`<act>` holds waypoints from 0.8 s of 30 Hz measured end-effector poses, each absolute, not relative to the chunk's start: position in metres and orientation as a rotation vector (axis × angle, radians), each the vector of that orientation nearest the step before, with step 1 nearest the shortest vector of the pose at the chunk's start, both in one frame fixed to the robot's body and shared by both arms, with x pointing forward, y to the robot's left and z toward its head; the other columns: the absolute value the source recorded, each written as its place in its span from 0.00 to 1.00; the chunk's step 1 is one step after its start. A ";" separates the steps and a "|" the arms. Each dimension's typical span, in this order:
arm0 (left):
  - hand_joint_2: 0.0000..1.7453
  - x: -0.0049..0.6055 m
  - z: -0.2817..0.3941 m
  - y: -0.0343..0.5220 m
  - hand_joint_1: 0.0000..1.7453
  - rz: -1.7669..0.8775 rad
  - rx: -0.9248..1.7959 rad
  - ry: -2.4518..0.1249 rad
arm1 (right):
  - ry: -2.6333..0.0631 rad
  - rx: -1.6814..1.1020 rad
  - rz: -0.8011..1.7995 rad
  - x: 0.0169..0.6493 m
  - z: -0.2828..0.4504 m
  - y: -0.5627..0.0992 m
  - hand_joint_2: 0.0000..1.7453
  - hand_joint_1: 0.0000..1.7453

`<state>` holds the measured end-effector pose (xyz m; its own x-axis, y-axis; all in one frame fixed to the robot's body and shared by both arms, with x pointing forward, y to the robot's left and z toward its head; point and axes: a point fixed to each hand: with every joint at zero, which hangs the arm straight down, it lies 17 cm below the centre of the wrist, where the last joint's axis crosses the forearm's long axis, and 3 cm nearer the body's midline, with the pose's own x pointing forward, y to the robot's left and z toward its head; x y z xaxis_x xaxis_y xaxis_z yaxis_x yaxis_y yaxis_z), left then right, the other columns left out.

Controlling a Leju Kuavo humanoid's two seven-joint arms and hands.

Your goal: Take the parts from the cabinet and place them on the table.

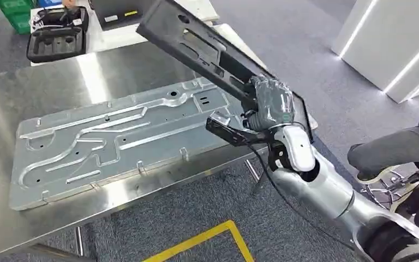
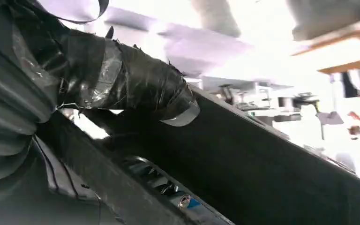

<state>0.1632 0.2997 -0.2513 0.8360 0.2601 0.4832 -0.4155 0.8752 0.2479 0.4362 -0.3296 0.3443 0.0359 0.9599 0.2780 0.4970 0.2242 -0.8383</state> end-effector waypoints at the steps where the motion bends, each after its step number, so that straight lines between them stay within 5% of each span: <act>1: 1.00 0.163 -0.251 0.301 0.00 0.366 0.357 -0.455 | -1.563 -1.423 0.660 0.438 0.343 -0.336 1.00 1.00; 24: 1.00 0.164 -0.253 0.300 0.00 0.368 0.330 -0.453 | -1.317 -1.556 0.772 0.477 0.337 -0.365 1.00 1.00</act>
<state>0.1641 0.3001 -0.2526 0.8361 0.2688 0.4782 -0.4126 0.8826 0.2254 0.4770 -0.3655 0.3368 0.2291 0.9684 0.0983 0.3875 0.0019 -0.9219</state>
